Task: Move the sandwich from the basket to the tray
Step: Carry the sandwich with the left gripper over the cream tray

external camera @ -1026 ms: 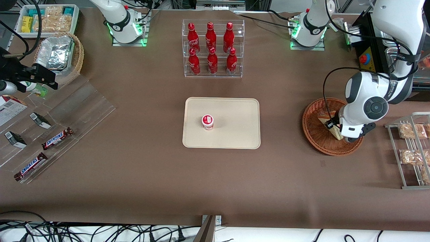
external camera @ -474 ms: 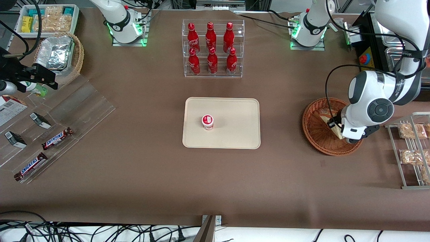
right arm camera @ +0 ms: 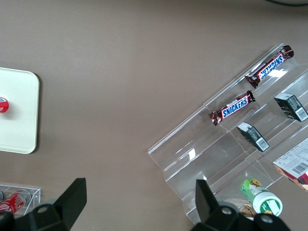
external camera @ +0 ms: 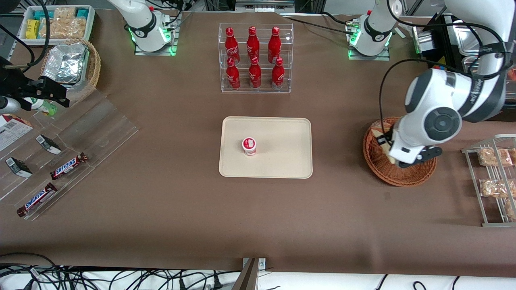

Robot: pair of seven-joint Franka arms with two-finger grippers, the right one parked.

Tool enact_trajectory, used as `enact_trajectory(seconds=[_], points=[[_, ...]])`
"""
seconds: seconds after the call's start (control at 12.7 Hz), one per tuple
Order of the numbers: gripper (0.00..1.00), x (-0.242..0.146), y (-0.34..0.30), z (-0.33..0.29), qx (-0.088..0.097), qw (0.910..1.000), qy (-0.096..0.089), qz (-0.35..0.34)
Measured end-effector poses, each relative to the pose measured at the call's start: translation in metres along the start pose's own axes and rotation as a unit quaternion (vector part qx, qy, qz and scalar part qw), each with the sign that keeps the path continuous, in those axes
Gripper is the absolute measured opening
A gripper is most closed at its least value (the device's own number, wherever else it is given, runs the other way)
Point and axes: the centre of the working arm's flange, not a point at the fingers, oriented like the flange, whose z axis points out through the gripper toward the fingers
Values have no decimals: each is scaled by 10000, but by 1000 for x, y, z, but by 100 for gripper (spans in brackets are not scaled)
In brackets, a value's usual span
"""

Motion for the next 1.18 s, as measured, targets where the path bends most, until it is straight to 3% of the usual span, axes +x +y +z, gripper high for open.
enact_trajectory(seconds=[0.47, 0.87, 1.03, 1.18], points=[[32, -88, 113, -13, -65, 9942, 152, 1062], [32, -149, 212, 19, -376, 9888, 351, 1400], [32, -164, 235, 39, -347, 9866, 337, 1561], [32, -168, 249, 56, -226, 9858, 558, 1568]])
